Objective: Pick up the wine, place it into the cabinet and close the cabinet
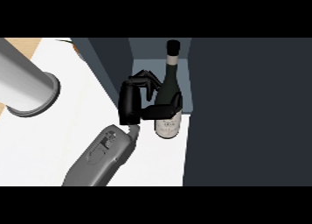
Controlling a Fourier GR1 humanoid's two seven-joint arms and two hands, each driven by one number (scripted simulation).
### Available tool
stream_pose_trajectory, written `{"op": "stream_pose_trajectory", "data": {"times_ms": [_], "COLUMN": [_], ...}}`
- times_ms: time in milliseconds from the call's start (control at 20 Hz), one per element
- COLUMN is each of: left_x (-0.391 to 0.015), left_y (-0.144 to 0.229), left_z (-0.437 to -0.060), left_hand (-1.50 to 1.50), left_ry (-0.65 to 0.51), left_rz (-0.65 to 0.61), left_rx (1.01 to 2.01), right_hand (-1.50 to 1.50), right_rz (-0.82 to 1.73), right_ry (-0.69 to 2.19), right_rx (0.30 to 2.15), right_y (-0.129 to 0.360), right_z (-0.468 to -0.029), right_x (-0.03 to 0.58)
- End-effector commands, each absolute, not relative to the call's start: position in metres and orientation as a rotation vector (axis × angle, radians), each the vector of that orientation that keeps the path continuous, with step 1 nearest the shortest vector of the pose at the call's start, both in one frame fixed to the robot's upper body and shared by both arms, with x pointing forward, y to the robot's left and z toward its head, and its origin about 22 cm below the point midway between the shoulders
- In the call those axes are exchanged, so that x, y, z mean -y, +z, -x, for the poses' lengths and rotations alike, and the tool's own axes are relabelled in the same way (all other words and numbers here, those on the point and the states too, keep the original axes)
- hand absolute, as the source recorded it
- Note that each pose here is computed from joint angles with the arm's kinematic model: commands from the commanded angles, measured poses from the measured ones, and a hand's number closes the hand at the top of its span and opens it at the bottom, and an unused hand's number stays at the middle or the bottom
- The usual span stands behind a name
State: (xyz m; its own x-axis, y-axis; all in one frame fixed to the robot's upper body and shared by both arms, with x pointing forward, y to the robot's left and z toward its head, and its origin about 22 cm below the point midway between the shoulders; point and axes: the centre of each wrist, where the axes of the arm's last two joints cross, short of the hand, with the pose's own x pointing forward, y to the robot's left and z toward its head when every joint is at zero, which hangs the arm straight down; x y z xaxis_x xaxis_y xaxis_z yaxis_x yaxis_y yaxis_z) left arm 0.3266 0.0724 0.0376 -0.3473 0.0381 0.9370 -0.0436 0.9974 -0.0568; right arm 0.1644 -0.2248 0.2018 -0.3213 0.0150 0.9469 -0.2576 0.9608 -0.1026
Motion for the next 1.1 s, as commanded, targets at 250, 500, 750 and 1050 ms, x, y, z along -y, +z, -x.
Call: {"op": "stream_pose_trajectory", "data": {"times_ms": [250, 500, 750, 1050], "left_x": [-0.078, -0.066, -0.073, -0.091], "left_y": [0.036, 0.049, 0.045, 0.033], "left_z": [-0.342, -0.363, -0.386, -0.397], "left_hand": [1.5, 1.5, 1.5, 1.5], "left_ry": [0.105, 0.1, 0.101, 0.107], "left_rz": [-0.006, 0.017, -0.047, -0.044], "left_rx": [1.897, 1.868, 1.849, 1.829], "right_hand": [-1.5, -1.5, -1.5, -1.5], "right_rz": [-0.211, -0.256, -0.261, -0.279], "right_ry": [0.269, 0.288, 0.266, 0.28], "right_rx": [1.927, 1.915, 1.922, 1.926], "right_y": [0.206, 0.214, 0.213, 0.207], "right_z": [-0.12, -0.138, -0.132, -0.13], "right_x": [0.231, 0.22, 0.224, 0.224]}}
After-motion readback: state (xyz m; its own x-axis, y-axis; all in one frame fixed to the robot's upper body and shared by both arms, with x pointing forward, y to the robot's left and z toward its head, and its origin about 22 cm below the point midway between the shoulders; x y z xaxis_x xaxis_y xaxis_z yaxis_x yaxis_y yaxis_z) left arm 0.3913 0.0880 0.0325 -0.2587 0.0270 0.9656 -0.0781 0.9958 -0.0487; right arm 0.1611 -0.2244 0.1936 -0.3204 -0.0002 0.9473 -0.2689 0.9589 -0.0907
